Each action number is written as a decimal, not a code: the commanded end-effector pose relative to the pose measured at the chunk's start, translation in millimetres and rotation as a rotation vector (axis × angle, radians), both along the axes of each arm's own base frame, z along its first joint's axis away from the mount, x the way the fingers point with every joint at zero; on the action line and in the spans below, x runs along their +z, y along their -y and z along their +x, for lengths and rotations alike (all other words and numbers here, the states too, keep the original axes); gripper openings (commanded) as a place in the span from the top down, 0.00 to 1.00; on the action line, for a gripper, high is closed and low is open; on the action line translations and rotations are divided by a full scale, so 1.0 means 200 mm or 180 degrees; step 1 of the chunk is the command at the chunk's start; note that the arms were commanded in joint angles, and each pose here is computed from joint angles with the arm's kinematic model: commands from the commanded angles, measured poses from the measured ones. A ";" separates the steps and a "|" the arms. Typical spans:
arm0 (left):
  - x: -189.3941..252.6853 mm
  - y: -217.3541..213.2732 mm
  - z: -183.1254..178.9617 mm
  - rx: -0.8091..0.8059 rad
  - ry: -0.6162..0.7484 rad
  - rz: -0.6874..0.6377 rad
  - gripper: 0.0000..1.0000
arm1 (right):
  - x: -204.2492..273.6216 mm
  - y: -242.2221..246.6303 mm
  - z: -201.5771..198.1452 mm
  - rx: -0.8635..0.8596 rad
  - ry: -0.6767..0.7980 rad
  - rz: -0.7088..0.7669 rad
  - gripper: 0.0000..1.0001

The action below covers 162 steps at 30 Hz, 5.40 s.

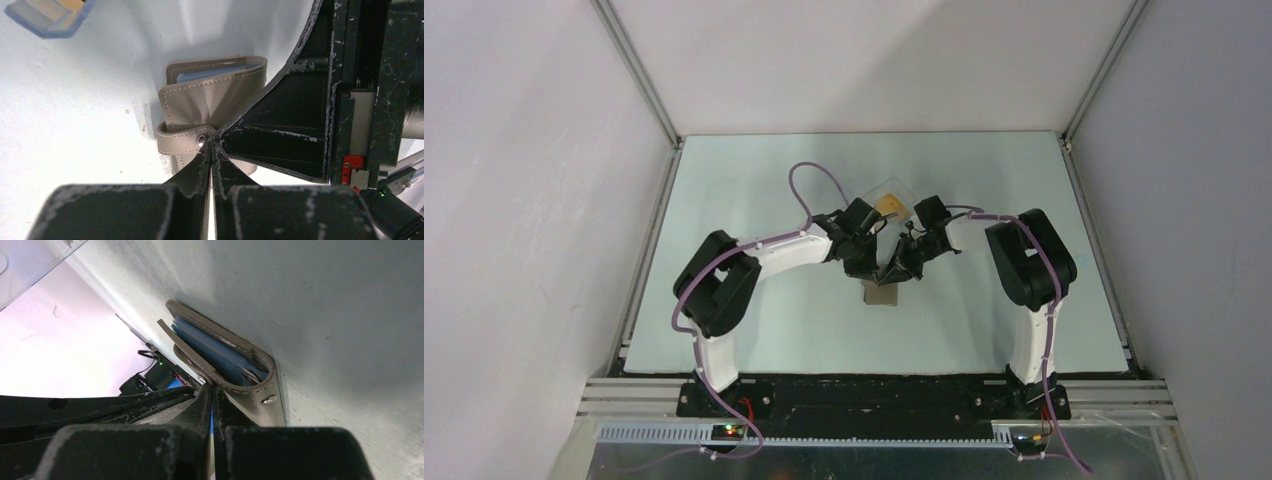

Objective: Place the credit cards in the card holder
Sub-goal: Close the card holder at the center of the board.

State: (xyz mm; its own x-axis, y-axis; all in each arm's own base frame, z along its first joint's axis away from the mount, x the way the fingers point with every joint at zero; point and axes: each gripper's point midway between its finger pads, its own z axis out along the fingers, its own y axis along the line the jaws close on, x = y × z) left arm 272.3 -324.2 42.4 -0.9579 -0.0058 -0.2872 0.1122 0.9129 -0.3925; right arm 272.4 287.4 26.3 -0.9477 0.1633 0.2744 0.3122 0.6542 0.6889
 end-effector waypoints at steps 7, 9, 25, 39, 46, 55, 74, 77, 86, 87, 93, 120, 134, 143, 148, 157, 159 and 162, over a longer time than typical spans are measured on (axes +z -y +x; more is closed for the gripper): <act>-0.06 0.09 -0.05 -0.0126 -0.0039 -0.0001 0.95 | -0.22 0.10 -0.15 0.0056 -0.0329 -0.0549 1.00; -0.06 0.09 -0.05 -0.0124 -0.0030 0.0006 0.96 | -0.23 0.10 -0.15 0.0061 -0.0341 -0.0552 1.00; -0.01 0.09 -0.09 -0.0106 0.0102 0.0043 0.92 | -0.29 0.12 -0.20 0.0107 -0.0454 -0.0689 0.99; 0.13 0.05 -0.08 -0.0001 0.0200 -0.0134 0.84 | -0.33 0.13 -0.24 0.0145 -0.0506 -0.0804 0.99; 0.09 0.01 -0.08 0.0066 0.0213 -0.0012 0.96 | -0.34 0.13 -0.24 0.0150 -0.0514 -0.0806 0.98; 0.06 -0.03 -0.04 0.0197 0.0308 0.0124 1.00 | -0.34 0.13 -0.24 0.0174 -0.0513 -0.0804 0.98; -0.08 0.00 -0.05 0.0129 0.0075 0.0185 1.00 | -0.34 0.12 -0.25 0.0208 -0.0509 -0.0765 0.95; 0.02 -0.01 -0.01 0.0194 0.0180 0.0013 0.99 | -0.34 0.12 -0.25 0.0214 -0.0512 -0.0758 0.95; 0.19 -0.03 0.08 0.0269 0.0360 -0.0220 0.85 | -0.34 0.12 -0.25 0.0222 -0.0511 -0.0747 0.94; 0.18 -0.04 0.08 0.0274 0.0354 -0.0208 0.84 | -0.34 0.12 -0.25 0.0223 -0.0513 -0.0746 0.94; 0.09 -0.04 0.05 0.0271 0.0221 -0.0127 0.77 | -0.34 0.12 -0.25 0.0223 -0.0513 -0.0743 0.94; -0.14 -0.01 -0.05 0.0173 -0.0101 0.0086 0.85 | -0.31 0.10 -0.25 0.0242 -0.0480 -0.0663 0.90; -0.19 -0.02 -0.08 0.0189 -0.0157 0.0157 0.86 | -0.03 0.06 -0.17 0.0173 -0.0132 -0.0375 0.67; -0.17 -0.01 -0.08 0.0192 -0.0133 0.0134 0.86 | 0.13 0.05 -0.12 0.0200 0.0079 -0.0262 0.61; -0.16 0.00 -0.07 0.0183 -0.0127 0.0112 0.86 | 0.20 0.08 -0.09 0.0241 0.0268 -0.0374 0.58; -0.15 0.01 -0.07 0.0175 -0.0104 0.0098 0.86 | 0.07 0.19 -0.09 0.0455 0.0316 -0.0985 0.57; -0.15 0.02 -0.07 0.0168 -0.0102 0.0098 0.86 | 0.05 0.17 -0.08 0.0469 0.0292 -0.0962 0.57; -0.14 0.02 -0.07 0.0163 -0.0097 0.0100 0.86 | 0.04 0.13 -0.06 0.0499 0.0304 -0.0910 0.57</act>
